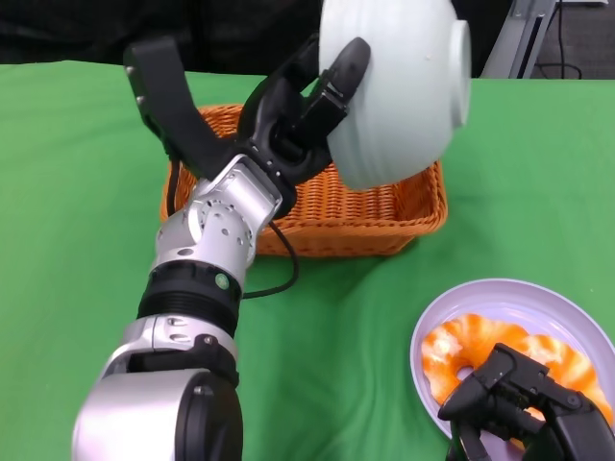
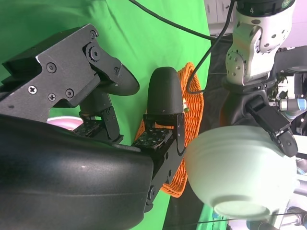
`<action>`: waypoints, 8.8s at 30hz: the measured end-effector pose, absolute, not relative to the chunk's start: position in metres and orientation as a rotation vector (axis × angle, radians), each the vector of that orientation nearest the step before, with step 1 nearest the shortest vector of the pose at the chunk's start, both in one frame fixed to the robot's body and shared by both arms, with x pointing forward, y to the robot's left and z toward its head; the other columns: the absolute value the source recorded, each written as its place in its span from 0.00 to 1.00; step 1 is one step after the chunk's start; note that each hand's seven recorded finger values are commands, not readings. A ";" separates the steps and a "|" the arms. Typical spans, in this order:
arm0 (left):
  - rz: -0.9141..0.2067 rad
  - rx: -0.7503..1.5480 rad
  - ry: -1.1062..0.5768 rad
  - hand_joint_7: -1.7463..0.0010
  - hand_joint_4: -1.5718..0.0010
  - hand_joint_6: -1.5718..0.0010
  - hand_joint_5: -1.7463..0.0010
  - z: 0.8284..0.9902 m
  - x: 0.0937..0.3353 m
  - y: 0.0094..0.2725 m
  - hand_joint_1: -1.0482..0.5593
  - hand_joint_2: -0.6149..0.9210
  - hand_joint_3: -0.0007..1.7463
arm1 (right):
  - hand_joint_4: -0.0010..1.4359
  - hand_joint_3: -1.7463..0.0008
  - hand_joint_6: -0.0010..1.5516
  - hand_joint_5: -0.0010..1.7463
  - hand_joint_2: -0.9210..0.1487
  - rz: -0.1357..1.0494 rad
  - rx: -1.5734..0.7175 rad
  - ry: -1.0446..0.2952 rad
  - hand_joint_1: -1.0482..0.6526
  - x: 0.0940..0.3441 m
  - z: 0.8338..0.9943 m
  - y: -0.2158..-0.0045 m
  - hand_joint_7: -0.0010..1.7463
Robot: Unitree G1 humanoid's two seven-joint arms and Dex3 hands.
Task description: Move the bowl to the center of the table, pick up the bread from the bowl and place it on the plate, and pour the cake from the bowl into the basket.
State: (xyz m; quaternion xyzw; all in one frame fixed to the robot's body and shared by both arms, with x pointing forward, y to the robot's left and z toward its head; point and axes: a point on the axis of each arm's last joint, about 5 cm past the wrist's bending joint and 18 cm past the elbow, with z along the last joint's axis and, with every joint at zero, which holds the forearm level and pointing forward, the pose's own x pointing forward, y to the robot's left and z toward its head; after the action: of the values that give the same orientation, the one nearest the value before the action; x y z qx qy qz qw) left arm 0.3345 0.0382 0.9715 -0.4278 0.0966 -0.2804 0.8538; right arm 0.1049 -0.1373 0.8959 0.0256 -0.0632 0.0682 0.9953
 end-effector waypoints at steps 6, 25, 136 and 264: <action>-0.554 -0.996 0.279 0.07 0.55 0.62 0.00 0.970 0.334 0.040 0.57 0.93 0.46 | 0.48 0.33 0.40 0.97 0.36 0.139 0.059 -0.126 0.60 0.105 0.896 -0.137 0.84; -0.554 -1.150 0.361 0.05 0.54 0.62 0.00 0.974 0.335 0.039 0.55 0.87 0.49 | 0.47 0.32 0.40 0.97 0.38 0.138 0.061 -0.125 0.59 0.105 0.895 -0.137 0.85; -0.842 0.796 -0.947 0.00 0.53 0.66 0.00 0.902 0.215 0.227 0.64 0.91 0.21 | 0.48 0.34 0.40 0.95 0.37 0.145 0.034 -0.137 0.57 0.116 0.905 -0.138 0.83; -0.742 -0.064 -0.258 0.08 0.55 0.62 0.00 0.896 0.163 0.180 0.59 0.83 0.57 | 0.49 0.27 0.41 0.94 0.42 0.248 0.160 -0.240 0.56 0.099 0.927 -0.109 0.82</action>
State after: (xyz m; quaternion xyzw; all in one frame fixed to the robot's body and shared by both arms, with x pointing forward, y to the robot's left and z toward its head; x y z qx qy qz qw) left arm 0.1632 0.1796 0.8965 -0.0310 -0.1258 -0.3615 0.9233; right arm 0.0989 -0.1090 0.9273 0.0793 -0.1194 0.1233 0.9820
